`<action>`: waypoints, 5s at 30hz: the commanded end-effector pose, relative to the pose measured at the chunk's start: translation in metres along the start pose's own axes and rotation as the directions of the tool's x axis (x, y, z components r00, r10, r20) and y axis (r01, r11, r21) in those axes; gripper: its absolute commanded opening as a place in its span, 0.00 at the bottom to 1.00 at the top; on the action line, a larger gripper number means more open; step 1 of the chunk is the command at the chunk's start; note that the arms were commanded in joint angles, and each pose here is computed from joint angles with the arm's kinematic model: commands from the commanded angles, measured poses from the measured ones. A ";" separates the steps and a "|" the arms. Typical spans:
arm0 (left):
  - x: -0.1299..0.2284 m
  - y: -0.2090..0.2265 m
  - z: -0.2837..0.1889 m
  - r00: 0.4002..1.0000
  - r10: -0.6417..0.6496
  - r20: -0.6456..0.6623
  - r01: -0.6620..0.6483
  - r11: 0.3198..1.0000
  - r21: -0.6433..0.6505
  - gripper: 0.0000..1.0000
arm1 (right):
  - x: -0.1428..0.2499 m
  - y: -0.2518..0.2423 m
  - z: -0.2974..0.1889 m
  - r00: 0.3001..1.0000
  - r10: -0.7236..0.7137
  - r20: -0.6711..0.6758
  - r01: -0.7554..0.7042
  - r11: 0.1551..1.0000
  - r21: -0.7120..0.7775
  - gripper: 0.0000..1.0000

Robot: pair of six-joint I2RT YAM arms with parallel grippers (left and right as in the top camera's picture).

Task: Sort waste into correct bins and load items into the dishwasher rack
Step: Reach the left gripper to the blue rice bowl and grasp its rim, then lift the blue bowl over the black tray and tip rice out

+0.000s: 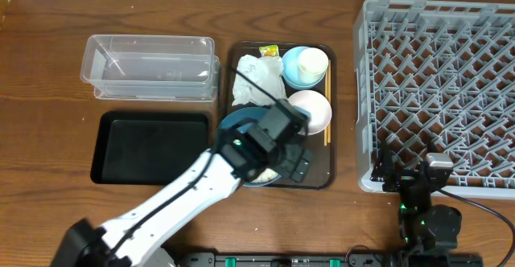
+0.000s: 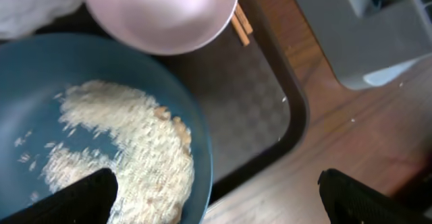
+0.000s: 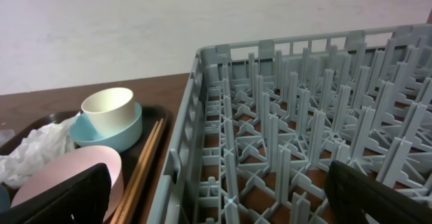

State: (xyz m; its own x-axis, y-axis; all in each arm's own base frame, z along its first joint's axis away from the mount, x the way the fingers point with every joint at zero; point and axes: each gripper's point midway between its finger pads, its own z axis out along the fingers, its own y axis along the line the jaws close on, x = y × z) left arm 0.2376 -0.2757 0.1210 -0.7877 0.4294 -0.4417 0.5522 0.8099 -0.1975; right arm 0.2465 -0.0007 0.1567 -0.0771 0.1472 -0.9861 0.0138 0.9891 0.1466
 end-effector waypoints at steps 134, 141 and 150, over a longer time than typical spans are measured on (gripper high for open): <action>-0.028 0.067 -0.086 0.911 -0.381 0.160 0.394 0.917 -0.062 0.06 | 0.001 -0.003 0.000 1.000 -0.014 -0.001 0.014 1.000 0.012 0.99; -0.035 0.085 -0.110 0.831 -0.543 0.117 0.523 0.836 0.169 0.06 | 0.001 -0.003 0.000 1.000 -0.014 -0.001 0.014 1.000 0.012 0.99; -0.038 0.123 -0.134 0.749 -0.655 0.105 0.593 0.732 0.336 0.06 | 0.001 -0.003 0.000 1.000 -0.014 -0.001 0.014 1.000 0.012 0.99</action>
State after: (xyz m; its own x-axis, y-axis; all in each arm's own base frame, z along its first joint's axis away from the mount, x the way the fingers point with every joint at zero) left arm 0.3047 -0.1320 0.2112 -0.9119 -0.2811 -0.2990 -0.0455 0.7933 -0.6071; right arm 0.2465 -0.0007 0.1567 -0.0771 0.1468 -0.9862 0.0137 0.9892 0.1462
